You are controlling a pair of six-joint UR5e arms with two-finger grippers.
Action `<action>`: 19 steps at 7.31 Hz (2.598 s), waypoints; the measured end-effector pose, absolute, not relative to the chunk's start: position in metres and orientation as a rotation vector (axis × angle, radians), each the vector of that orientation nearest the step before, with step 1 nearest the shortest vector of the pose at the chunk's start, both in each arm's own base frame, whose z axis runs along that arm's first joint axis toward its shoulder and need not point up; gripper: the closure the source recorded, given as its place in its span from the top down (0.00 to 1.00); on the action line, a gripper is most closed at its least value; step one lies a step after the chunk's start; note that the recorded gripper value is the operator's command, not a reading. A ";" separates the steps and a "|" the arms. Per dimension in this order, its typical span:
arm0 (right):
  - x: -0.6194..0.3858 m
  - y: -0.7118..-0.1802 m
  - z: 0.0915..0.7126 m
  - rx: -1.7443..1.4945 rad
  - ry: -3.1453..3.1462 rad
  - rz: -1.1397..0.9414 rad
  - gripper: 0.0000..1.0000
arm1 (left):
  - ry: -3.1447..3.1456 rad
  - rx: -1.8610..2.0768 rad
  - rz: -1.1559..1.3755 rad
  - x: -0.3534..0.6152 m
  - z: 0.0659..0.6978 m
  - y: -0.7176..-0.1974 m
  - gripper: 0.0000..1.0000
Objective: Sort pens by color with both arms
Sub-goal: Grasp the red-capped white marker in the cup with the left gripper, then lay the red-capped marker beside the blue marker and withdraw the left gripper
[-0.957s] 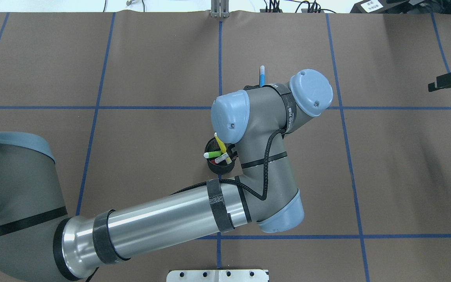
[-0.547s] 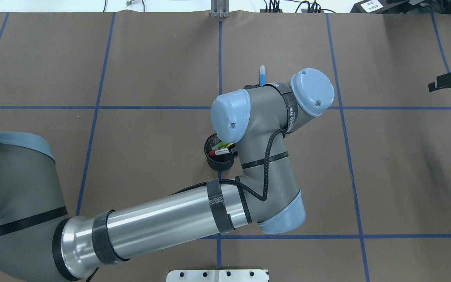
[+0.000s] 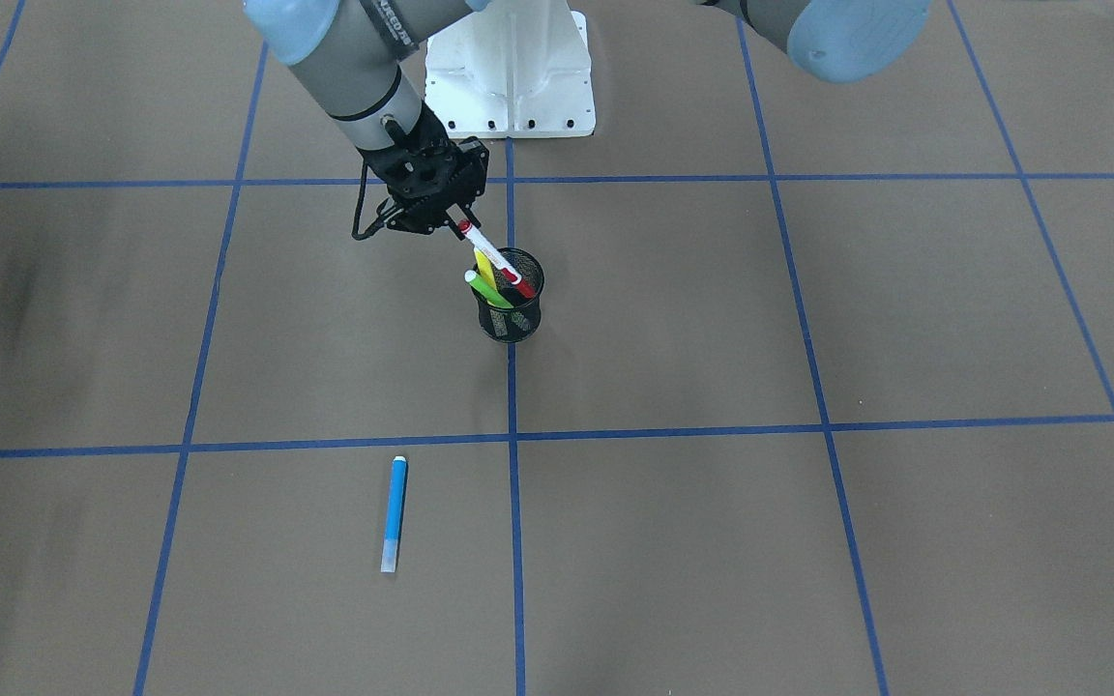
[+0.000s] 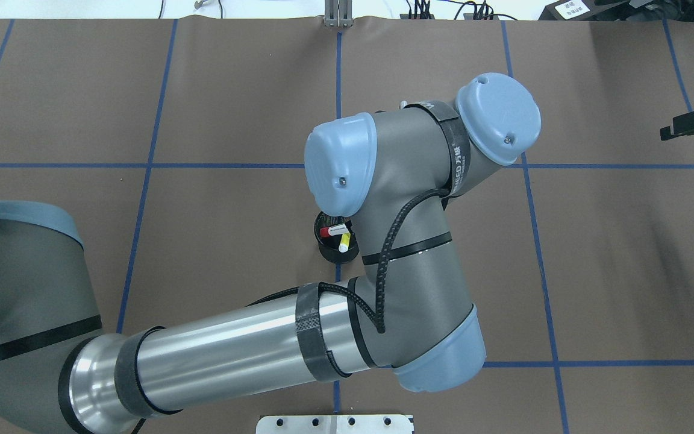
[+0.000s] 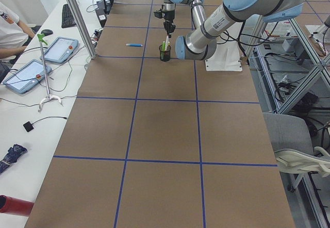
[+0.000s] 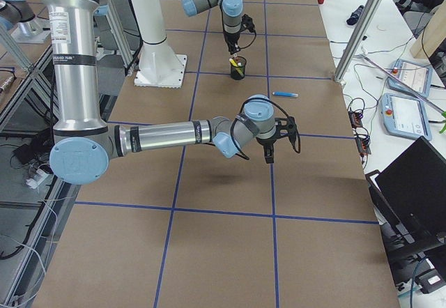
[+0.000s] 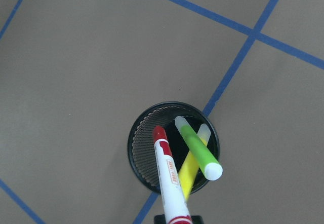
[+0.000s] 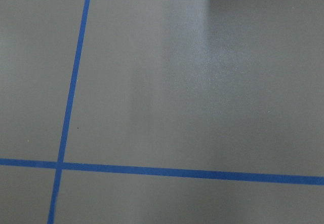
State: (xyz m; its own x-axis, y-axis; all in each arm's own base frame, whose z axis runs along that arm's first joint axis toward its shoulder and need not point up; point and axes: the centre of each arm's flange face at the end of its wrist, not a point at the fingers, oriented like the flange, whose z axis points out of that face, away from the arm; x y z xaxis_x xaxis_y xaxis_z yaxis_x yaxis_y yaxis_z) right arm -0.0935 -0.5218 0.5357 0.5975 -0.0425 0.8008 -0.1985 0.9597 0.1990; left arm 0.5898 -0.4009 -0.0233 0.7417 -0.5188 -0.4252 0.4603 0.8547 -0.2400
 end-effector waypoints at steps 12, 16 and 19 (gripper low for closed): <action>-0.074 -0.519 0.524 0.321 -0.929 0.116 0.99 | 1.038 0.645 -0.500 0.640 0.128 -0.575 0.00; -0.075 -0.519 0.524 0.321 -0.929 0.114 0.99 | 1.023 0.665 -0.401 0.641 0.137 -0.586 0.58; -0.075 -0.520 0.524 0.322 -0.929 0.114 0.99 | 1.025 0.652 -0.386 0.642 0.139 -0.585 1.00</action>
